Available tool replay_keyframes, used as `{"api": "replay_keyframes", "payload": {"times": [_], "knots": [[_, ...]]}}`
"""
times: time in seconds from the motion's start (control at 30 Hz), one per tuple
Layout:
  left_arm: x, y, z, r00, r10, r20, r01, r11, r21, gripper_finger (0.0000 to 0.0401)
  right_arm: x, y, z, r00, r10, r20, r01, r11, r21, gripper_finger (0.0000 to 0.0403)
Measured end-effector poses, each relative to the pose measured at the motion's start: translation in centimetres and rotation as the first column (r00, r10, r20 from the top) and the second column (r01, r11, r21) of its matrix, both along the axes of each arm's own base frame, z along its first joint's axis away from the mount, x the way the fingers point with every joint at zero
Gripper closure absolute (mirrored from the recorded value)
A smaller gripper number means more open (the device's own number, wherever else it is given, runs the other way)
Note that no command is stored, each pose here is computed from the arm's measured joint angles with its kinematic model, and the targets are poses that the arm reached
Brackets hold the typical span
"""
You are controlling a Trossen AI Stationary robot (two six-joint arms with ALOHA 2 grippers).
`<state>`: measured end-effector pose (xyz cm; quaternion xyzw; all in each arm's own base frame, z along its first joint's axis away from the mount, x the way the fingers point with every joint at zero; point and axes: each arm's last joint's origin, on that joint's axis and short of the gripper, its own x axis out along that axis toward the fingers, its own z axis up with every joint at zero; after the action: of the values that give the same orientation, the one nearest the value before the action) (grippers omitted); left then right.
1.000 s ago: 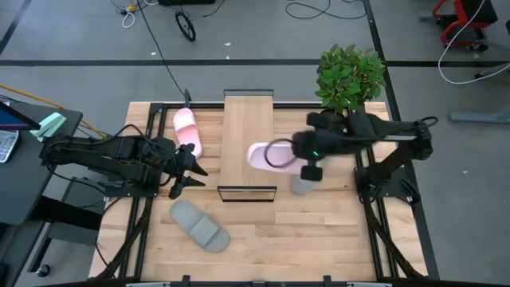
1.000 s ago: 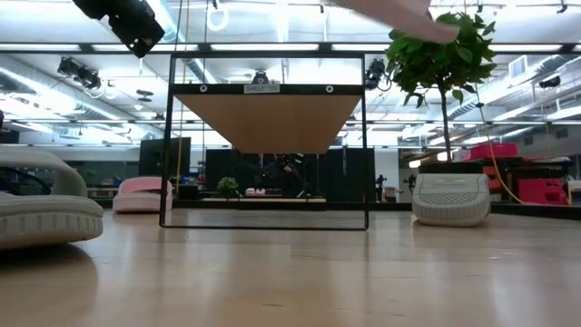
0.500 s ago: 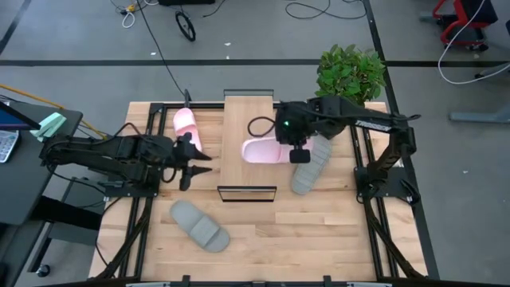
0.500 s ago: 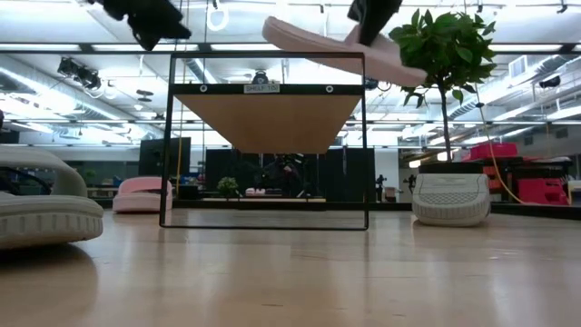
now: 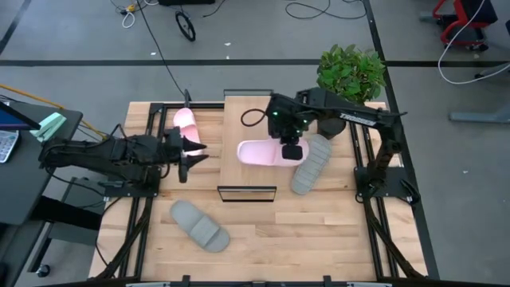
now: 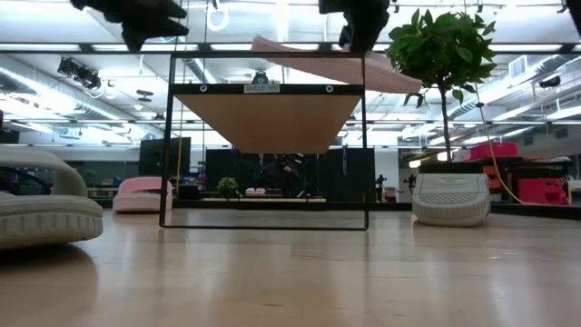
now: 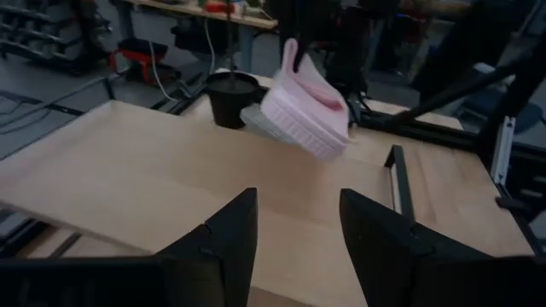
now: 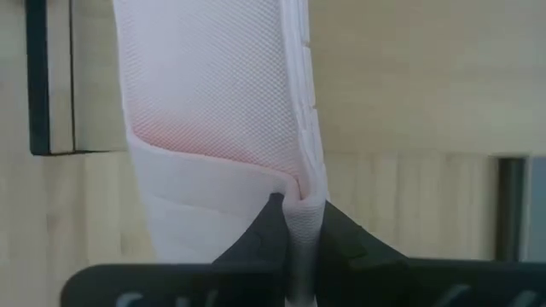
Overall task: Pick and place slides into the shelf
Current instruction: Put the bottom pink slides on top of the shelf
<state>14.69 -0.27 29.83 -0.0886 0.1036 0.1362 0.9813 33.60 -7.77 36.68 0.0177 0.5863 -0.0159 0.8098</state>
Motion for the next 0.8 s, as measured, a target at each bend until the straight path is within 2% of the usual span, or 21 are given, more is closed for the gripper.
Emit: {"api": "replay_keyframes", "payload": {"times": [0.2,0.33,0.4,0.8], "knots": [[-1.2,0.2,-0.6,0.999,0.037,0.028,-0.037,0.999,-0.012,0.0229,2.1,-0.4,1.1,0.997,-0.070,-0.041,0.072,0.996,0.051,0.0375],[-1.5,0.2,-0.5,0.999,0.040,0.036,-0.040,0.999,-0.006,0.0229,3.6,-0.3,1.7,0.997,-0.065,0.037,0.055,0.973,0.225,0.0375],[-1.6,0.2,-0.5,0.999,0.038,0.030,-0.038,0.999,0.005,0.0229,3.9,-0.3,1.5,0.997,-0.068,0.038,0.056,0.963,0.265,0.0375],[-1.6,0.2,-0.6,0.999,0.030,0.017,-0.030,0.999,0.038,0.0229,5.5,0.6,-0.4,0.997,-0.078,-0.026,0.082,0.964,0.254,0.0375]]}}
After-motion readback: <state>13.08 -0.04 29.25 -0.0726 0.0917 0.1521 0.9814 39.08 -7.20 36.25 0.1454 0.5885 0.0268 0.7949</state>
